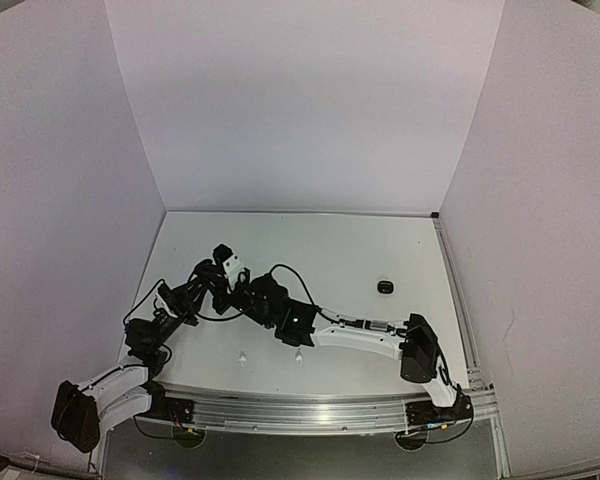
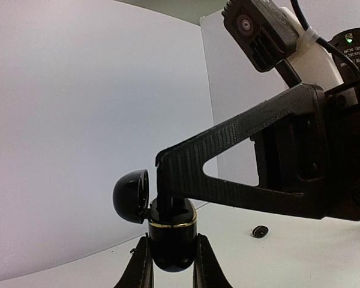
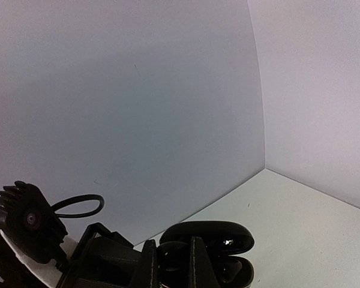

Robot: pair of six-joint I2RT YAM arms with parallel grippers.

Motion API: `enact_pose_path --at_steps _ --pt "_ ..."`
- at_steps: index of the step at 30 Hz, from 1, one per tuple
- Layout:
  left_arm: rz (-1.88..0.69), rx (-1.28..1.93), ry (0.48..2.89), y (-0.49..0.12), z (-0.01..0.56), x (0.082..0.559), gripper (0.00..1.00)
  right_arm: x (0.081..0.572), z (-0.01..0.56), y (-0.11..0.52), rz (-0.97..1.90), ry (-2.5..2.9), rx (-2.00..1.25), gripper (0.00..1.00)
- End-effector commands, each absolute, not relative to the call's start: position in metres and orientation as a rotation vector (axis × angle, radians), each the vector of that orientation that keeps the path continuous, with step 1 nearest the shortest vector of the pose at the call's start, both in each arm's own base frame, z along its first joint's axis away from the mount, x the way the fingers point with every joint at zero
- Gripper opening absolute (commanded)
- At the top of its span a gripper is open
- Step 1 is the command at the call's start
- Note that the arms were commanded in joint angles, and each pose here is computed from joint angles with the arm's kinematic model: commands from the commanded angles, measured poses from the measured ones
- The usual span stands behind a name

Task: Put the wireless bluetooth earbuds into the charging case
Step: Insert the left earbud into the left side groove of the charging case.

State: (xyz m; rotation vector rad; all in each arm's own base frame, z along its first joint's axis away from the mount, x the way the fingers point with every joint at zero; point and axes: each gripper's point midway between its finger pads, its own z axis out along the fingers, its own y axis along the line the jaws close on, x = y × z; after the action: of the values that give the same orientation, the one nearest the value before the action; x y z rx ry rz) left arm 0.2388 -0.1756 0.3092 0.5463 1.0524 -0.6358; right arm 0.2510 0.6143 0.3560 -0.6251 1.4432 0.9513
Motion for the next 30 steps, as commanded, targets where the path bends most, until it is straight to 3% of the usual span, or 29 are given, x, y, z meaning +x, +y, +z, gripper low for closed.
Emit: enact_pose_path --at_steps 1,4,10,14,21,26,30 --pt "-0.632 0.509 0.932 -0.170 0.350 0.231 0.00 0.255 0.344 0.617 0.914 1.438 -0.643 0.00" --pt "-0.632 0.507 0.933 -0.170 0.350 0.231 0.00 0.257 0.338 0.616 0.894 1.449 -0.643 0.00" --pt "-0.635 0.509 0.939 -0.170 0.349 0.232 0.00 0.258 0.335 0.624 0.865 1.425 -0.664 0.09" --pt "-0.628 0.501 0.934 -0.169 0.351 0.232 0.00 0.259 0.337 0.623 0.889 1.384 -0.627 0.00" --pt "-0.610 0.482 0.937 -0.166 0.351 0.235 0.00 0.262 0.337 0.616 0.879 1.384 -0.583 0.00" --pt "-0.609 0.485 0.943 -0.166 0.351 0.236 0.00 0.262 0.336 0.614 0.874 1.391 -0.579 0.14" --pt "-0.616 0.497 0.947 -0.168 0.350 0.236 0.00 0.262 0.342 0.613 0.869 1.377 -0.580 0.18"
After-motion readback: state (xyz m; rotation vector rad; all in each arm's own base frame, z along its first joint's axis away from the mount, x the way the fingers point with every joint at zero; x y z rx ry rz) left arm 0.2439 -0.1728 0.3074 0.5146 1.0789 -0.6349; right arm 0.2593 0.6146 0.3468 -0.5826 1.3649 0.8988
